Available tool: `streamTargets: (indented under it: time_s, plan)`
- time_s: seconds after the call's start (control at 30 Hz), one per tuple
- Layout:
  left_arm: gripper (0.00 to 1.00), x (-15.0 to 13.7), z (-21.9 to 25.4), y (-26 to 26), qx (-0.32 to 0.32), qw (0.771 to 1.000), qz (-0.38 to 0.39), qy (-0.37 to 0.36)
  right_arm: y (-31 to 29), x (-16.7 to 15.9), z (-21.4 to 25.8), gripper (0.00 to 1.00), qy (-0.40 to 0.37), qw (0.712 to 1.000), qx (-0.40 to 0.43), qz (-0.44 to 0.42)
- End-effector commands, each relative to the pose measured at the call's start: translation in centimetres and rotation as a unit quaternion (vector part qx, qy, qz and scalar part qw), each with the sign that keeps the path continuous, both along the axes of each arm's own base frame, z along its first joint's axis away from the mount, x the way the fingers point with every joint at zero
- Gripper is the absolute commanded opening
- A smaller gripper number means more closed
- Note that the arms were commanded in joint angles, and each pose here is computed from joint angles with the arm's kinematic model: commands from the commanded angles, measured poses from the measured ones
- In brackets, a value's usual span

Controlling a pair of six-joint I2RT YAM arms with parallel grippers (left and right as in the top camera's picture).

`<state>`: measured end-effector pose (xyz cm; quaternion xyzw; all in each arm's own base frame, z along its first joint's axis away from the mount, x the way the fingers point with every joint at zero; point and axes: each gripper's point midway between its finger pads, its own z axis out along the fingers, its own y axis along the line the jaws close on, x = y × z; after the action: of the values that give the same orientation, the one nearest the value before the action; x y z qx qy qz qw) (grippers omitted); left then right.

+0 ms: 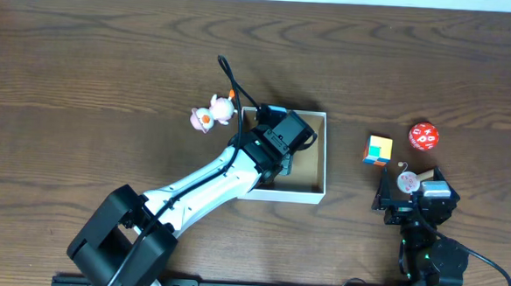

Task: Pack container
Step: 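Lower the car into the box and open the left gripper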

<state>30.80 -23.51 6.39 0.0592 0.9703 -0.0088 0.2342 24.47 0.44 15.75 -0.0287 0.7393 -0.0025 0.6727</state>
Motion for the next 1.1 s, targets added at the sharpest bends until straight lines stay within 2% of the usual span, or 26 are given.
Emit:
streamTargets:
  time_s: [0.0,0.1,0.13,0.27,0.33,1.07]
  plan:
    - [0.74,1.4,1.4,-0.7,-0.001,0.999,-0.017,-0.028,0.2,0.0,-0.1,0.99,0.001,1.000,-0.004,0.006]
    - [0.73,2.1,2.1,-1.2,-0.007,0.999,-0.030,-0.045,0.2,0.0,-0.1,0.99,0.001,1.000,-0.004,0.006]
    - [0.69,2.3,2.2,-1.3,-0.010,0.998,-0.030,-0.049,0.2,0.0,-0.1,0.99,0.001,1.000,-0.005,0.006]
    - [0.46,2.9,2.5,-0.6,0.005,0.998,-0.018,-0.066,0.2,0.0,-0.1,0.99,0.001,1.000,-0.005,0.006]
    - [0.38,3.2,2.6,-0.2,0.015,0.997,-0.012,-0.073,0.2,0.0,-0.1,0.99,0.001,1.000,-0.004,0.006]
    - [0.38,1.0,2.2,2.0,0.048,0.998,0.008,-0.031,0.2,0.0,-0.1,0.99,0.001,1.000,-0.005,0.006]
